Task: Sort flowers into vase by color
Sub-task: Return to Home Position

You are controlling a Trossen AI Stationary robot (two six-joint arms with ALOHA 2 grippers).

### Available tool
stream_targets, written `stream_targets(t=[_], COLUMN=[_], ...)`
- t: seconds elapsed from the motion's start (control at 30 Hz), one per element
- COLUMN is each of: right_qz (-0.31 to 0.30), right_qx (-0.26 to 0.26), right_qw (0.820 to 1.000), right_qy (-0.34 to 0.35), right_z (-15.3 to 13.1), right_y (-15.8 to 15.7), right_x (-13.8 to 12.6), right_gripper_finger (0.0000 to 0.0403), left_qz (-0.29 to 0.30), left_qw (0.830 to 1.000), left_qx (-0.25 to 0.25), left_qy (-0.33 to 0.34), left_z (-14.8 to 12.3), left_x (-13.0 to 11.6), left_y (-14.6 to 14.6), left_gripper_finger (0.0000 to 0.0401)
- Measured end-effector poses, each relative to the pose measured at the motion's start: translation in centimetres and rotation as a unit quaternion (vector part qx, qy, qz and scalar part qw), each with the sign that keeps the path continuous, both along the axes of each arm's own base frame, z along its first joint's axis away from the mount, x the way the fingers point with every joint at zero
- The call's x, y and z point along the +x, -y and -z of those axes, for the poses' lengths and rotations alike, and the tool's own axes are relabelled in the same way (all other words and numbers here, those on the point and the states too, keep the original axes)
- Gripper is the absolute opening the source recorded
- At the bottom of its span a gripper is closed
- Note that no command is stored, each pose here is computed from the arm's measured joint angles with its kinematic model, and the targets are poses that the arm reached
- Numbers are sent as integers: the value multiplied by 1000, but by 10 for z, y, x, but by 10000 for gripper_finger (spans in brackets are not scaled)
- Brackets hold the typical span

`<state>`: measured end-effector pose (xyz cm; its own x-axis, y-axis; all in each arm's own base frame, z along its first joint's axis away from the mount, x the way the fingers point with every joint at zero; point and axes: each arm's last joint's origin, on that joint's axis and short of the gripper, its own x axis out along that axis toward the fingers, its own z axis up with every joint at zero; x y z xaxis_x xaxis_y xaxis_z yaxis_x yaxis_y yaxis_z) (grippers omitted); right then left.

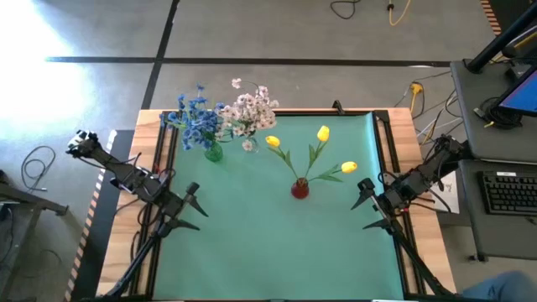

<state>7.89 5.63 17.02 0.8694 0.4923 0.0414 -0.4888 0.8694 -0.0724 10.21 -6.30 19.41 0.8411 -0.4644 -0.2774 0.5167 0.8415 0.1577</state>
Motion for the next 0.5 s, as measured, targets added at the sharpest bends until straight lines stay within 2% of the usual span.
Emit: stream_targets(t=[0.5], right_qz=[0], right_qx=[0], right_qw=[1000], right_qy=[0], right_z=[0], right_y=[0], right_x=[0], right_gripper_finger=[303], left_qz=[0], left_qw=[1000], left_qx=[9], left_qy=[-14], left_z=[3], left_x=[2], left_y=[2], left_gripper_finger=[205])
